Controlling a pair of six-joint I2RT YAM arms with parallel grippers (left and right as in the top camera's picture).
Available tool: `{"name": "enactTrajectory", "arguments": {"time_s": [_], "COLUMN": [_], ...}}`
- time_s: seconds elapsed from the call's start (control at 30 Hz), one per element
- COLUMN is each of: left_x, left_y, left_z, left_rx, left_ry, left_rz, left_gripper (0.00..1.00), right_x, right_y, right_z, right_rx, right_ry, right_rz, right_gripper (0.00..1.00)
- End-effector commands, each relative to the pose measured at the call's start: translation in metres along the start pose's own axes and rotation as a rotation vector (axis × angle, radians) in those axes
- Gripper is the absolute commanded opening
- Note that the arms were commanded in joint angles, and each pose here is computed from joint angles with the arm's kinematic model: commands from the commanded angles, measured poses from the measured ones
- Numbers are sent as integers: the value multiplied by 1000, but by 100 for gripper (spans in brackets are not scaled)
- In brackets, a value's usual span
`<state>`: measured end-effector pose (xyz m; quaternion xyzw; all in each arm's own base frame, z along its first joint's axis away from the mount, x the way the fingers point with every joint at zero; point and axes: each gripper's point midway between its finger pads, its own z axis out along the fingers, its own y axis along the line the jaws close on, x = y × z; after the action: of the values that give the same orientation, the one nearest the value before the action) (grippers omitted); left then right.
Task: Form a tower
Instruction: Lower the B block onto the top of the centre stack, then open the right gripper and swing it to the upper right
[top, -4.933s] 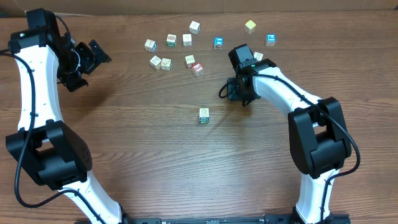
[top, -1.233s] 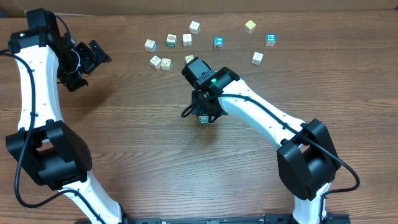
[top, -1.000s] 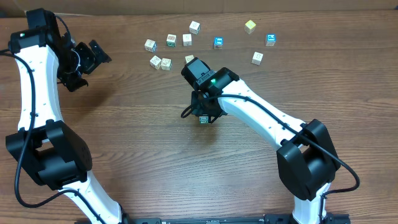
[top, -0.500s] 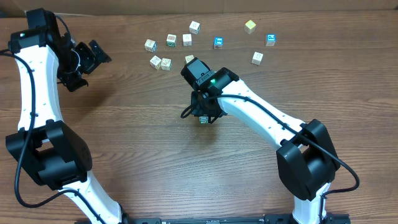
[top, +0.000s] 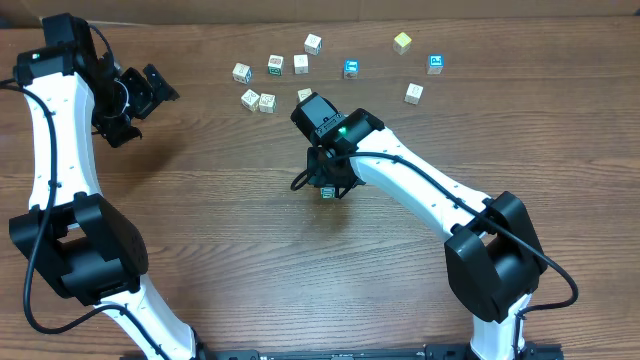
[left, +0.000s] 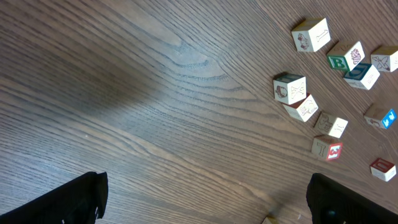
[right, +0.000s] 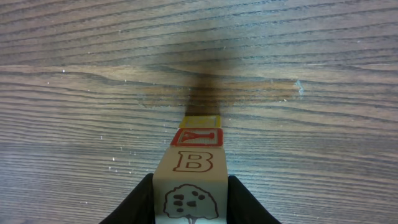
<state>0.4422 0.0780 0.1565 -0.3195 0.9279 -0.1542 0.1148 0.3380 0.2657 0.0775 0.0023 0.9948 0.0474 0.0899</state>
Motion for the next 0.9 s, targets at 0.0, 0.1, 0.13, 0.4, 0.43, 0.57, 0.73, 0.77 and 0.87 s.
{"name": "enactTrajectory", "arguments": {"time_s": [0.0, 0.1, 0.13, 0.4, 0.43, 0.57, 0.73, 0.77, 0.87], "left_x": [-1, -1, -1, -1, -1, -1, -1, -1, -1], "left_y": [-6, -6, -6, -6, -6, -6, -6, -6, -6], "left_z": [-4, -4, -4, -4, -4, -4, -4, -4, -4], "left_rx": [15, 14, 15, 15, 15, 14, 14, 15, 15], "left_ry": [-11, -11, -11, -11, -11, -11, -11, -11, -11], "left_rz": [29, 29, 29, 29, 29, 29, 29, 29, 29], "left_gripper": [100, 99, 100, 100, 99, 100, 100, 100, 99], "right_x": [1, 1, 1, -3, -6, -24, -80, -92, -125], "right_y": [-2, -2, -2, 1, 2, 8, 10, 9, 2], "right_z": [3, 3, 3, 2, 2, -15, -88, -107, -162], "right_rx": [19, 19, 19, 6, -1, -27, -85, -98, -133], "right_ry": [-3, -4, -4, -20, -29, -73, -211, -250, -381], "right_rz": [-24, -24, -24, -56, -71, -102, -153, -168, -191], "right_gripper": [32, 35, 37, 61, 63, 68, 73, 75, 80]}}
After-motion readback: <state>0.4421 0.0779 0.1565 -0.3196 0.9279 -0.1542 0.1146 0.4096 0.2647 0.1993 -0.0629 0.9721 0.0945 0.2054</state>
